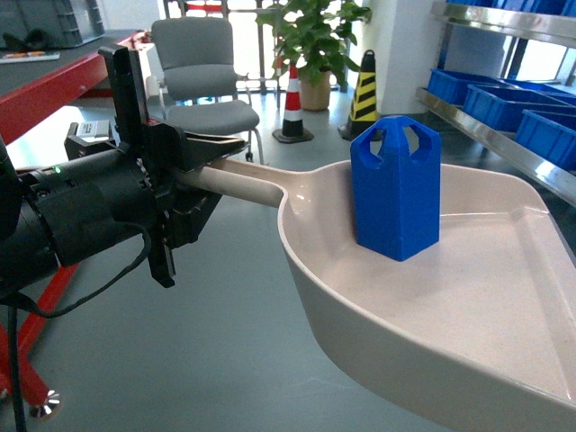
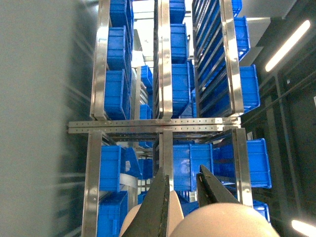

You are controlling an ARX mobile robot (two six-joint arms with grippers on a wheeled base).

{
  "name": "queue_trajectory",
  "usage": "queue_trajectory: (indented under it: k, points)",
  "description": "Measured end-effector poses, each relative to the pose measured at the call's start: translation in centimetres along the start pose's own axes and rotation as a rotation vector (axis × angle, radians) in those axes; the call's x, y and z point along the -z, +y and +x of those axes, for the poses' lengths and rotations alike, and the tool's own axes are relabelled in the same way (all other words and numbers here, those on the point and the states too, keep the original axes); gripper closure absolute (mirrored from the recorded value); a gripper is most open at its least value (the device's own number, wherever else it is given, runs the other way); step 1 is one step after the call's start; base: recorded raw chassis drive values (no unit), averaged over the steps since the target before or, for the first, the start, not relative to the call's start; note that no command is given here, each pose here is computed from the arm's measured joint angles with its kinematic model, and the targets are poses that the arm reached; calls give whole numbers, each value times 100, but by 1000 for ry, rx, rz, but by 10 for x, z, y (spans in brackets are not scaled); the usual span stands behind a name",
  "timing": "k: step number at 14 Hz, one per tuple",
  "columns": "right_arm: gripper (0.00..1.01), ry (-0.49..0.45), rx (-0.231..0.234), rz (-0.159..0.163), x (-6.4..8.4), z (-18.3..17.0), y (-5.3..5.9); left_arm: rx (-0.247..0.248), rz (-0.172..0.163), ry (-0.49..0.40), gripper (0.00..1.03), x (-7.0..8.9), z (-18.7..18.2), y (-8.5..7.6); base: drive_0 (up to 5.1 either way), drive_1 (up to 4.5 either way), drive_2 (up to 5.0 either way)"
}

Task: Place part in tray to right shelf

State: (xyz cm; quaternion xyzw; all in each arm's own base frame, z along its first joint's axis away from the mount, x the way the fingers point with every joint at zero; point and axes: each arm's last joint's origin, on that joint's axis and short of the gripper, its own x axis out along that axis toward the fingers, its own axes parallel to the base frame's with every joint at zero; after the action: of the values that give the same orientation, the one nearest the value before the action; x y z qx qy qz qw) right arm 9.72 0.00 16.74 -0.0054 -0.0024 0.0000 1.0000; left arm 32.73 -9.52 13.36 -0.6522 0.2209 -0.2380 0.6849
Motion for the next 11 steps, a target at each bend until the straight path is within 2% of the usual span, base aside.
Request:
queue_trajectory:
  k: [11]
  points:
    - [3, 0, 0, 0, 0, 0, 0, -1, 0, -4, 90, 0, 0, 0, -162, -162, -162]
